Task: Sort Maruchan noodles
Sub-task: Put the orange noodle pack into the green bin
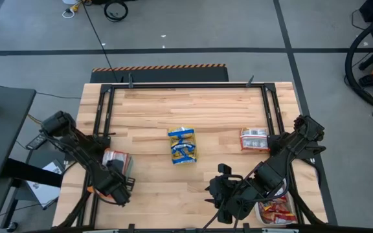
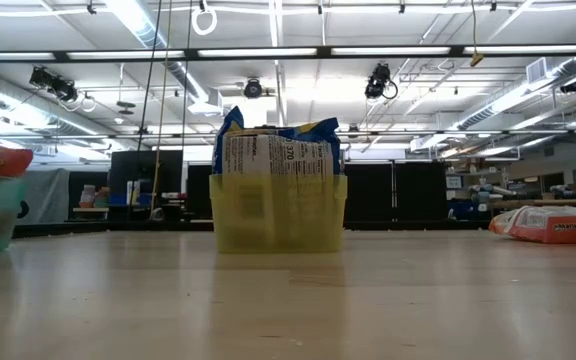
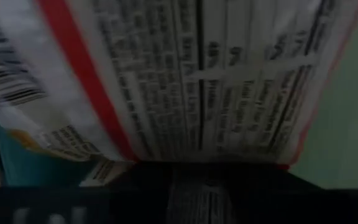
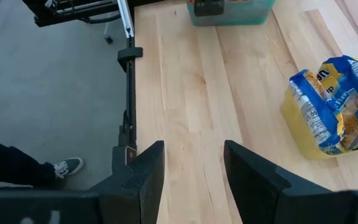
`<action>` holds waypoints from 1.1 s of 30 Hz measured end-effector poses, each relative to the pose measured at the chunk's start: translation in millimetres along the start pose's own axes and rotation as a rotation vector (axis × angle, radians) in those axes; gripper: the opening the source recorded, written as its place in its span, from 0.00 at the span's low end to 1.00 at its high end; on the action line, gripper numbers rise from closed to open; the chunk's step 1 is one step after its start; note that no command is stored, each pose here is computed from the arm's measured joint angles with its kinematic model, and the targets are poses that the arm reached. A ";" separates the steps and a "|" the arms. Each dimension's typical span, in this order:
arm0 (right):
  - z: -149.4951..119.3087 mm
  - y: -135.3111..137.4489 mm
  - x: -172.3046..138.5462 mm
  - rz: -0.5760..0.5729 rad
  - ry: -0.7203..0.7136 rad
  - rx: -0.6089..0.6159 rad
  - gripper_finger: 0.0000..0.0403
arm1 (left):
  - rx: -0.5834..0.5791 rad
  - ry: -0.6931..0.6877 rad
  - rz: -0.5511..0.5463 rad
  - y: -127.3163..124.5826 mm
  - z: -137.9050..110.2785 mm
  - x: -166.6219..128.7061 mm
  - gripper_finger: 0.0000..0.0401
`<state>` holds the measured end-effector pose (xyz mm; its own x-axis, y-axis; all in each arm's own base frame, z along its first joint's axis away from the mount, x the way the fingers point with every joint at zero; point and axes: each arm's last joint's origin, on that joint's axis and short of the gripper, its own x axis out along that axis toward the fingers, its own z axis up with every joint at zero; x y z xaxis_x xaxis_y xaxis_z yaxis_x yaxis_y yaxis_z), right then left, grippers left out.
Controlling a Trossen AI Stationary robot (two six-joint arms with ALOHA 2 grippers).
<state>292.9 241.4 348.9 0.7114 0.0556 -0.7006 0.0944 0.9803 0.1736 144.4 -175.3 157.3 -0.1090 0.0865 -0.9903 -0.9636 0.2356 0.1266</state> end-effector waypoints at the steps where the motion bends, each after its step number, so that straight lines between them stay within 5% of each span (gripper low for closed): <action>1: -0.1 0.1 0.0 0.000 0.000 0.000 0.43 | 0.000 -0.010 0.013 0.4 0.3 1.2 0.30; 4: -0.1 0.1 -0.1 0.000 0.000 0.000 0.43 | 0.008 -0.032 0.042 1.5 0.7 3.8 0.09; 6: -0.1 0.0 -0.1 0.000 0.000 0.000 0.43 | 0.011 -0.032 0.044 1.7 0.8 3.8 0.03; 18: -0.1 0.1 -0.1 0.000 0.000 -0.005 0.43 | 0.188 0.103 0.045 6.6 0.4 -71.1 0.01; 28: 1.5 -1.6 1.0 -0.004 -0.002 -0.028 0.43 | 0.195 0.146 0.043 7.2 8.8 -76.8 0.00; 33: 0.7 -0.6 0.5 0.006 0.005 -0.002 0.43 | 0.305 0.354 0.052 4.0 15.1 -83.1 0.00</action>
<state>293.8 240.7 348.9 0.7087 0.0627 -0.7027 0.0882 0.9804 0.1764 153.3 -166.9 240.9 -0.2829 -0.2172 -0.9342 -0.8448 0.5177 0.1355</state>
